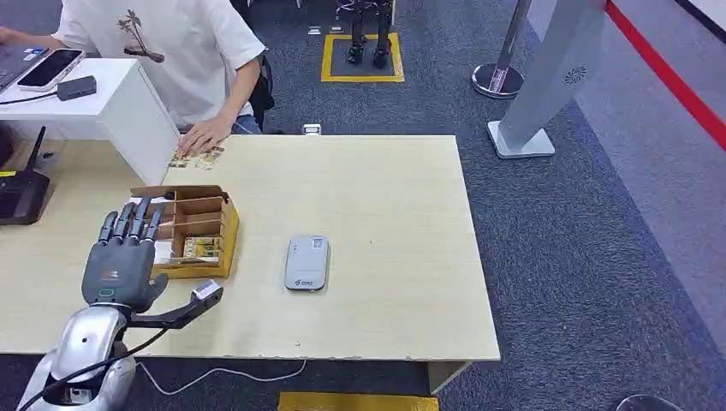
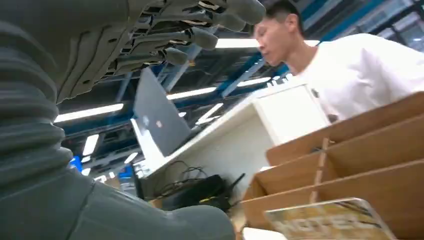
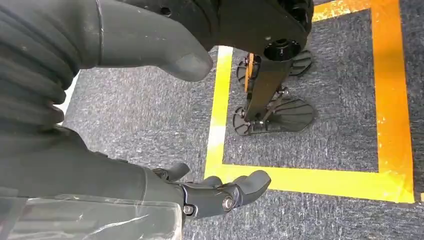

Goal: Pass the card to the sensor for recognition and then transmit it.

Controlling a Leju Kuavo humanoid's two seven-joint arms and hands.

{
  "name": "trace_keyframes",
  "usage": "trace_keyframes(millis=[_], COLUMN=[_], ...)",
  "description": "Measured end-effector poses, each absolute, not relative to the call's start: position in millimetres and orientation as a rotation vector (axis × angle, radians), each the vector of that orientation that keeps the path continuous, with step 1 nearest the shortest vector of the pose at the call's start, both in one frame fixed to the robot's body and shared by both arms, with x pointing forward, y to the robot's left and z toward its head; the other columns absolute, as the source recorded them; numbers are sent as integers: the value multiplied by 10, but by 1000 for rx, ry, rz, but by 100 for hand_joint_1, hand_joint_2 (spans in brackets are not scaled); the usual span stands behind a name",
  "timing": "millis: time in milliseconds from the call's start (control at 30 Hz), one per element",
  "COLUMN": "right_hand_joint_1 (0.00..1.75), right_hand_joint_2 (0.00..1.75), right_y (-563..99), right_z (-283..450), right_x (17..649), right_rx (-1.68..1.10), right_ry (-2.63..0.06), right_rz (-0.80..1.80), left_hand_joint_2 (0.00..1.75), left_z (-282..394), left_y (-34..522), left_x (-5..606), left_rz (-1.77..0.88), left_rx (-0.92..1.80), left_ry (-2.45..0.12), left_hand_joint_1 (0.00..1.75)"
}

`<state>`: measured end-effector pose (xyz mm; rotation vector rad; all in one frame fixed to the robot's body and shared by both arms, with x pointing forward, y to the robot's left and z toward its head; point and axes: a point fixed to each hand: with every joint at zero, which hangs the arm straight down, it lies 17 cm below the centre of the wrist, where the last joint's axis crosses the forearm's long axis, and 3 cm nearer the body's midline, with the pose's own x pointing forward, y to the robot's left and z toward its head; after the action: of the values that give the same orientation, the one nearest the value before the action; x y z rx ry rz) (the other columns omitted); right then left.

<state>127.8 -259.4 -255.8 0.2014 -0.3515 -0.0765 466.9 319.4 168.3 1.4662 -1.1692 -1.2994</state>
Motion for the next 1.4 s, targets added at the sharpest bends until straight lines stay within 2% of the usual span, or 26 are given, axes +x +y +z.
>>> trace_keyframes(millis=[433,1400], right_hand_joint_1=[0,0], right_hand_joint_2=[175,175], right_y=[-2574,-2567], right_z=[-2536,-2532], right_x=[1391,1417], right_rx=[202,202], right_ry=[-356,-353], right_rz=[-35,-12], left_hand_joint_2=[175,175], left_z=[1433,1211], left_y=[3127,2975], left_x=[5107,5226], left_rz=[-1331,-1356], left_rx=[1361,1243], left_ry=[-1105,-1104], left_hand_joint_1=[0,0])
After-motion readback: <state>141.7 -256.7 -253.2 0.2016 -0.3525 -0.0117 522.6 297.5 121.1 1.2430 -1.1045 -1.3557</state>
